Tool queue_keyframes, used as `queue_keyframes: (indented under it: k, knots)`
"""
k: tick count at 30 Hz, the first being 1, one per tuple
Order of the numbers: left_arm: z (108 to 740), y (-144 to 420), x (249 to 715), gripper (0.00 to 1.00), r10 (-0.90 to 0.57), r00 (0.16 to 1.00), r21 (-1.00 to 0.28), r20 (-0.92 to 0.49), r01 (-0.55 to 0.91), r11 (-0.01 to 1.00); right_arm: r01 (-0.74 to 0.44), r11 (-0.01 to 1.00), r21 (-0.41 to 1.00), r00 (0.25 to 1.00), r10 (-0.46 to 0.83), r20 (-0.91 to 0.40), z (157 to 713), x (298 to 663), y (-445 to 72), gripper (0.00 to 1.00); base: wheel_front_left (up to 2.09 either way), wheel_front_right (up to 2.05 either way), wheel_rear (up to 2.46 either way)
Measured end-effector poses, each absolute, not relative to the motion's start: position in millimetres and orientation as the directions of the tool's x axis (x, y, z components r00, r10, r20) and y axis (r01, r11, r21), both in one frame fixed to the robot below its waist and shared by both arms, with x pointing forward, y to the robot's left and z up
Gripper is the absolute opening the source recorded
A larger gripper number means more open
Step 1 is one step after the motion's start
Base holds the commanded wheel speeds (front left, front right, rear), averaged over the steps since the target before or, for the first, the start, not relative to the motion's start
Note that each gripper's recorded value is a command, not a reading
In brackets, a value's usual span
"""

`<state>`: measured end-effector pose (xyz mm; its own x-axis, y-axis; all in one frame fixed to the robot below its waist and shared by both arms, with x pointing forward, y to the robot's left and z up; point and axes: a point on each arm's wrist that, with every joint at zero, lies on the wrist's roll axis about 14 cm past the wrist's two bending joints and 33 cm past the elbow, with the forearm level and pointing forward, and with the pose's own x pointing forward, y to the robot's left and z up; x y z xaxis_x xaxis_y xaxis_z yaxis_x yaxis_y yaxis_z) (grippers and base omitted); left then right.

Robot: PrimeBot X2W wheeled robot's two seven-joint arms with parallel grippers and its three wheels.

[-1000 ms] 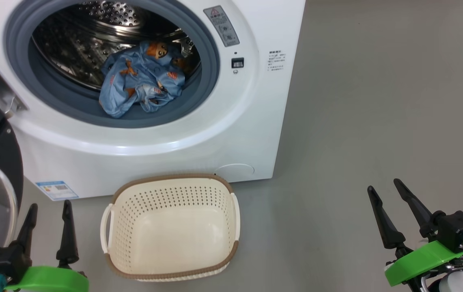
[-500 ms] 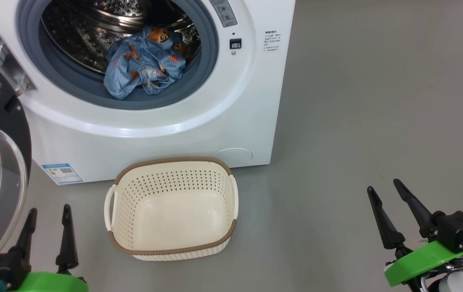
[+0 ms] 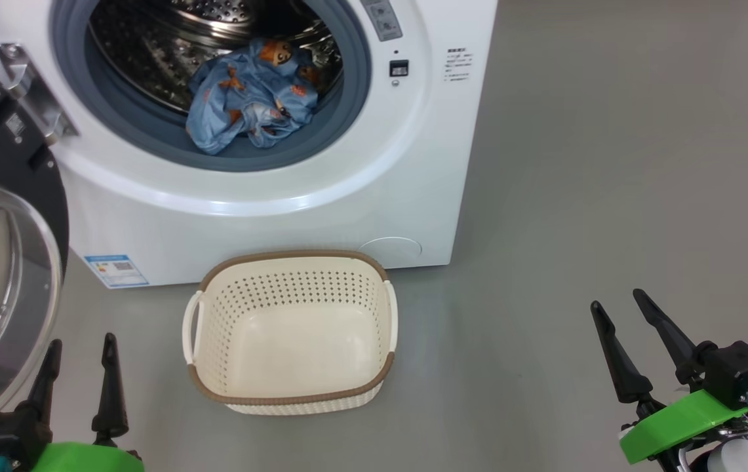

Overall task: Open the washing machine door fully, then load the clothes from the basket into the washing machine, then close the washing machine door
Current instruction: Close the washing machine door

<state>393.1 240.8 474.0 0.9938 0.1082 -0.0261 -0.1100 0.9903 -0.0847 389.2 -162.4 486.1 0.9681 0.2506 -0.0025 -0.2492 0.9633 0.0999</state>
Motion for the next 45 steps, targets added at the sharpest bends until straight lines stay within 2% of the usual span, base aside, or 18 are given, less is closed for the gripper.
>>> queue_keyframes:
  k: [8,16,31,45]
  knots:
    - [473,261,380,1.0,0.176,0.984,-0.089,-0.028,-0.177,0.98,-0.319,0.942,0.099,0.947,0.322,-0.014,481,396,-140,0.89,0.0,0.0,0.0]
    - [471,292,349,1.0,0.287,0.957,-0.094,-0.039,-0.29,0.953,-0.44,0.894,0.089,0.897,0.442,-0.014,480,408,-99,0.88,0.0,0.0,0.0]
    - [471,352,271,1.0,0.517,0.854,-0.087,-0.05,-0.52,0.85,-0.673,0.736,0.075,0.739,0.674,0.007,484,421,-5,0.89,0.0,0.0,0.0]
    - [469,380,203,1.0,0.67,0.739,-0.096,-0.064,-0.673,0.733,-0.8,0.596,0.076,0.598,0.801,0.019,486,414,61,0.89,0.0,0.0,0.0]
